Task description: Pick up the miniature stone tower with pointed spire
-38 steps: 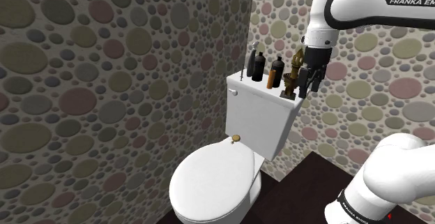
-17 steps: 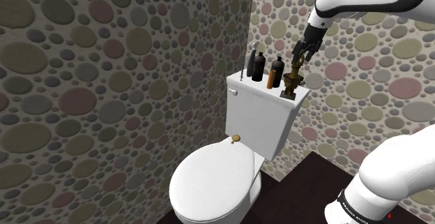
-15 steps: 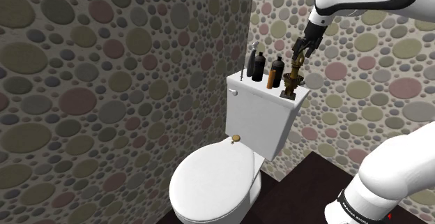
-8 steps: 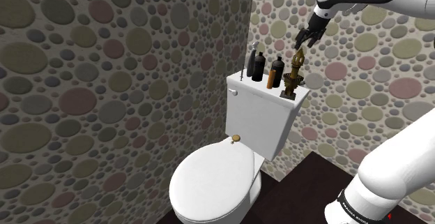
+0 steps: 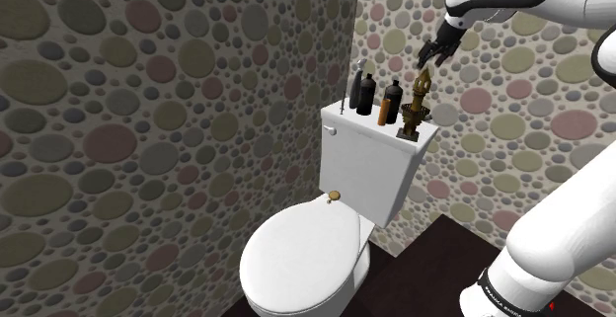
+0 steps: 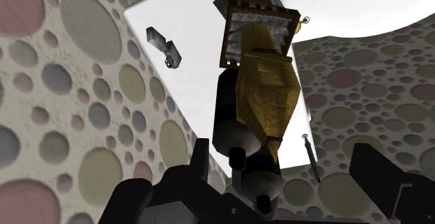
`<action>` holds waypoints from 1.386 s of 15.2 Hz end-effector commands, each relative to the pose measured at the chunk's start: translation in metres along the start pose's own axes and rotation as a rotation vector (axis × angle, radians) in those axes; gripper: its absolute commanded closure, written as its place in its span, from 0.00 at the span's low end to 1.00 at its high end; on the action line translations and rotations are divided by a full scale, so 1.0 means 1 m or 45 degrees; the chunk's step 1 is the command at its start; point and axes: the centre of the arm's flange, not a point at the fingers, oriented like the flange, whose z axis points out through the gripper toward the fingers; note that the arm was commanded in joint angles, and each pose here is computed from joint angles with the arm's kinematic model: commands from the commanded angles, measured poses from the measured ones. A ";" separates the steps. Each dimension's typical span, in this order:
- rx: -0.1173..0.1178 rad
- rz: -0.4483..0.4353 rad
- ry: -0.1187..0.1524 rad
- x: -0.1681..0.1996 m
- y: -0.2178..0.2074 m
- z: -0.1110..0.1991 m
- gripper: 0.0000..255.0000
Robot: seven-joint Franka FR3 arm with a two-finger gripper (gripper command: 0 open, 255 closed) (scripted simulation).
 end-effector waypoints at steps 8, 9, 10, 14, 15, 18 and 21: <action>0.000 0.000 0.001 -0.008 0.001 0.016 1.00; 0.000 0.000 0.001 -0.008 0.001 0.016 1.00; 0.000 0.000 0.001 -0.008 0.001 0.016 1.00; 0.000 0.000 0.001 -0.008 0.000 0.016 1.00; 0.000 0.000 0.001 -0.006 0.000 0.011 1.00; 0.000 0.000 0.001 0.000 0.001 -0.003 1.00; 0.000 0.000 0.001 0.006 0.001 -0.018 1.00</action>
